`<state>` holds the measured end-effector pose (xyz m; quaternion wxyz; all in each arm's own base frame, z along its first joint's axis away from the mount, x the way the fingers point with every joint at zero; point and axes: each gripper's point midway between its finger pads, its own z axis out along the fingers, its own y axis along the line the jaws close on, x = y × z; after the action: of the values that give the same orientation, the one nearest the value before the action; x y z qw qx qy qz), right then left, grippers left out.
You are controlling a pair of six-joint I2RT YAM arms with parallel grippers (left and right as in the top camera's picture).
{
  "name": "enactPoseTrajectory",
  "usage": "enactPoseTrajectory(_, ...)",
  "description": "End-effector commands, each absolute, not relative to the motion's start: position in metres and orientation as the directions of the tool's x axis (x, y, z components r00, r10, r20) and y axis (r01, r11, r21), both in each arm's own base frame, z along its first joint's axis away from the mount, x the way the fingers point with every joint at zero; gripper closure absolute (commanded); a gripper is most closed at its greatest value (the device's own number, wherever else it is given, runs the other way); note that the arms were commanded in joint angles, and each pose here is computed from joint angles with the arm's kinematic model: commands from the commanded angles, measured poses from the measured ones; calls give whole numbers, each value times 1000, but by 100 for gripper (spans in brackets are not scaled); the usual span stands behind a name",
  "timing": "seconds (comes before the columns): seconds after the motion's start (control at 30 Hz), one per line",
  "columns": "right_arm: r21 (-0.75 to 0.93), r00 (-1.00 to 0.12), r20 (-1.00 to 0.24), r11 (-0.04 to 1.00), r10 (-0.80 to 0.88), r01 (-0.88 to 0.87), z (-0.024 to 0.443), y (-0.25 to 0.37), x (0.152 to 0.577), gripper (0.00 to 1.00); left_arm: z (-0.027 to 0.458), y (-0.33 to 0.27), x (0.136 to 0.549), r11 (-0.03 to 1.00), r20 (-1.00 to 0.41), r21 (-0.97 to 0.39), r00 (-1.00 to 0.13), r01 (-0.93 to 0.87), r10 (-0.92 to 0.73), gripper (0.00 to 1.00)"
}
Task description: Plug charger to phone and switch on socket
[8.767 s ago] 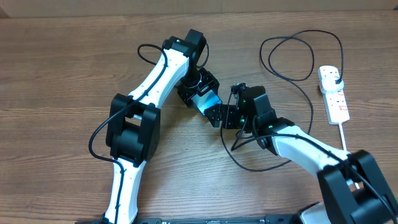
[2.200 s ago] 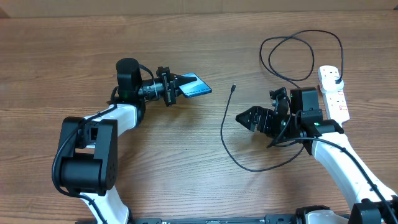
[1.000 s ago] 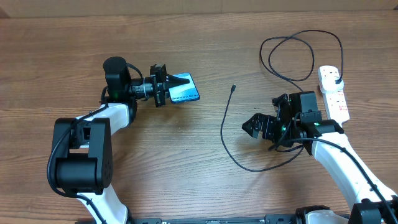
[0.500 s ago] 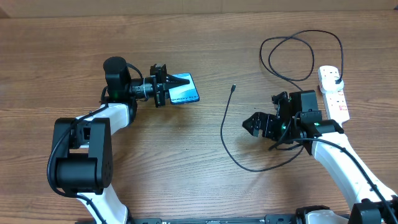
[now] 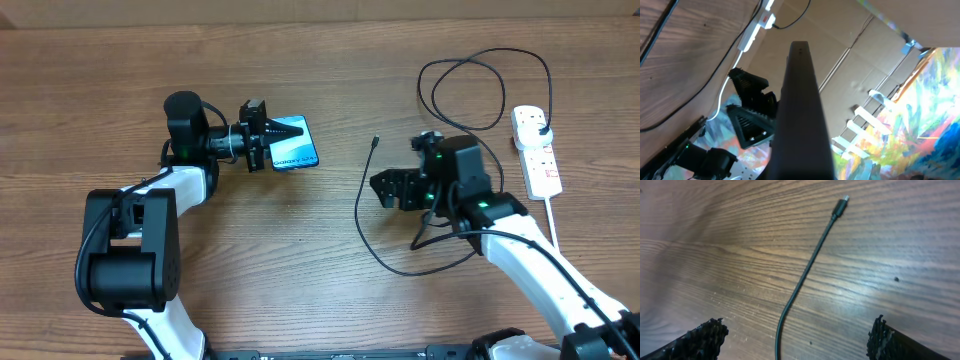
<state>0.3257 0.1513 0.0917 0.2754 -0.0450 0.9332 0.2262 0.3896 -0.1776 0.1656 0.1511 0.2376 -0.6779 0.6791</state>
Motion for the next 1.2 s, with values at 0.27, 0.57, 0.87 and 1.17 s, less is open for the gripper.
enactPoseTrajectory(0.27,277,-841,-540,945,4,-173,77,174,400,20,175,-148,401,-52,444,-896,-884,-441,-147,96)
enactPoseTrajectory(0.57,261,-872,-486,962,58,-81,46,181,426,31,175,-140,404,-56,423,-906,-891,-419,-163,96)
enactPoseTrajectory(0.87,262,-889,-453,963,64,-65,19,191,426,35,172,-139,405,-54,411,-911,-896,-408,-168,96)
enactPoseTrajectory(1.17,226,-903,-421,974,91,-8,-7,184,426,44,172,-140,405,-53,404,-914,-899,-401,-168,96)
